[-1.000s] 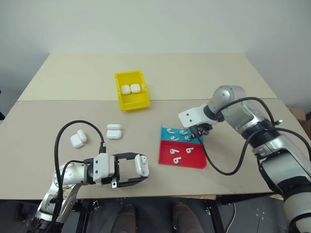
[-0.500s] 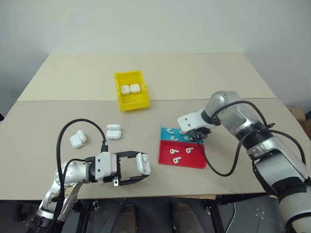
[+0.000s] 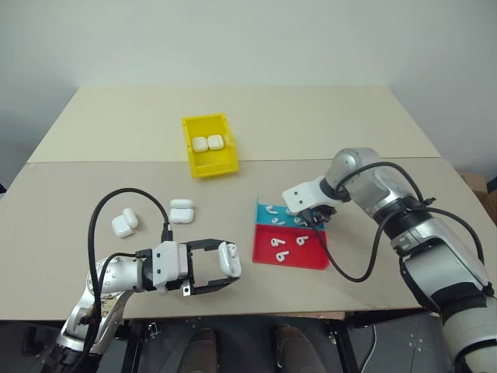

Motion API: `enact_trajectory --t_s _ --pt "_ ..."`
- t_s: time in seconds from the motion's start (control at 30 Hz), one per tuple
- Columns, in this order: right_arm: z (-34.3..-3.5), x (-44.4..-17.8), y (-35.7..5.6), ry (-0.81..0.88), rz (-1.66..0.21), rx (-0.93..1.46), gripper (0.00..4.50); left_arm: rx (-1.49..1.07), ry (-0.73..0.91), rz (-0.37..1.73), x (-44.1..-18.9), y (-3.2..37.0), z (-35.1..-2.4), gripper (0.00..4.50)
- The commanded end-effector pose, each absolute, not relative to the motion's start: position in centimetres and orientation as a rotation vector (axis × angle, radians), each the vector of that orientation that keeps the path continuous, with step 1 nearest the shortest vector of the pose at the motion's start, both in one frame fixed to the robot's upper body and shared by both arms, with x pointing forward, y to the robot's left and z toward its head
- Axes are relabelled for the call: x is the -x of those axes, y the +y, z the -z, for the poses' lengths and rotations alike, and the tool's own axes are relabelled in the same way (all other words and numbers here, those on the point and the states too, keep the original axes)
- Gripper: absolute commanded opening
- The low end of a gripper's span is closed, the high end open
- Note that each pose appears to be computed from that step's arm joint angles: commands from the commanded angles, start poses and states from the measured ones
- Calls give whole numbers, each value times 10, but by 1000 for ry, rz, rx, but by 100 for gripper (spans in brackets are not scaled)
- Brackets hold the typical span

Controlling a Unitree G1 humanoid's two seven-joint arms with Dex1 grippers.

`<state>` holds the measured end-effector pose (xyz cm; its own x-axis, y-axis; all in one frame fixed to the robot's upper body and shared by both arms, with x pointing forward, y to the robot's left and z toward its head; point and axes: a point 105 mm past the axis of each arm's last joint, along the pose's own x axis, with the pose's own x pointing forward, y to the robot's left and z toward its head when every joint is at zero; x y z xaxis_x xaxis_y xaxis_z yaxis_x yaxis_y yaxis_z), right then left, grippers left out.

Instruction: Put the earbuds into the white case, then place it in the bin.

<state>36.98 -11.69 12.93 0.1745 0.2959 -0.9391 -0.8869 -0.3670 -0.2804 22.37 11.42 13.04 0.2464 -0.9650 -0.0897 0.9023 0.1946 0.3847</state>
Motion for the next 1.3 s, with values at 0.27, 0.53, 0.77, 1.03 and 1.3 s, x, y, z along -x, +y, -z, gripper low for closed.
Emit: enact_trajectory --t_s 0.27,0.53,0.77,1.03,1.3 --pt "-138 -369 -109 528 -1464 1427 227 -426 -231 1326 -222 112 -140 282" --pt "-132 -374 -117 547 -1426 1493 210 -437 -228 1325 -223 112 -139 282" --pt "-133 -370 -116 535 -1456 1501 171 -436 -226 1333 -221 112 -140 282" --pt "-135 -369 -112 472 -1473 1531 171 -438 -228 1331 -222 112 -140 282" --pt "-132 -368 -114 444 -1496 1565 171 -440 -229 1329 -223 112 -141 282"
